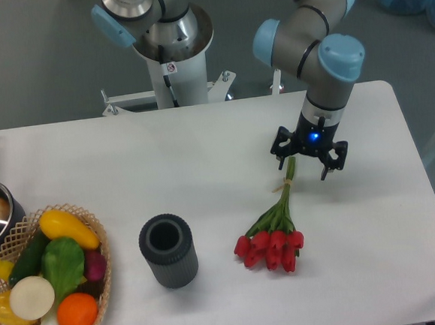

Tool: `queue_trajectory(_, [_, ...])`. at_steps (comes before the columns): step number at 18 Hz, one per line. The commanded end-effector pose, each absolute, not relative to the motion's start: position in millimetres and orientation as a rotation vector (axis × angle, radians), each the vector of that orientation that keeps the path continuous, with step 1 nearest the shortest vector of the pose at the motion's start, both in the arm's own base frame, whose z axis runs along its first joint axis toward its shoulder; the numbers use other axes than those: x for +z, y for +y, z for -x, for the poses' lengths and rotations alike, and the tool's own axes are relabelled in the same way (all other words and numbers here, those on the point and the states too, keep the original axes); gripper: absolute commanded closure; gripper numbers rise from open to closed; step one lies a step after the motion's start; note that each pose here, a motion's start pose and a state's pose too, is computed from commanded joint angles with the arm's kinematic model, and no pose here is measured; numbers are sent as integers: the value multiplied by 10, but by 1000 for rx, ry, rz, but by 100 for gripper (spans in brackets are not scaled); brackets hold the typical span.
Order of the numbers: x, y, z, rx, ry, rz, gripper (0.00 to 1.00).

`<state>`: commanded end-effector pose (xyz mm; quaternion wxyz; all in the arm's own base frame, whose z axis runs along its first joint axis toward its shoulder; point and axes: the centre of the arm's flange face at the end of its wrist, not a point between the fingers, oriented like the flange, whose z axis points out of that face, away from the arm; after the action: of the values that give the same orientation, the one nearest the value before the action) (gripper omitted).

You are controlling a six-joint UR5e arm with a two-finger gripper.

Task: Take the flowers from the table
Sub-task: 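Lower the gripper around the tulip stems above the blooms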

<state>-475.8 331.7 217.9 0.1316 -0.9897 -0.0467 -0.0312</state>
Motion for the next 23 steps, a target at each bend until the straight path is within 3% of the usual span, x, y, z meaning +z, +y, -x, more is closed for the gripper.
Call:
queue_trajectory(17, [1862,3629,4616,-169,-90,2895,0])
queue_trajectory(19, [1868,3632,4621,-167,-90,2894,10])
queue_trajectory(20, [1860,3629,4615,-172,-93,2895,20])
queue_trajectory(23, [1867,3630,4622,-167,-92,2896,29])
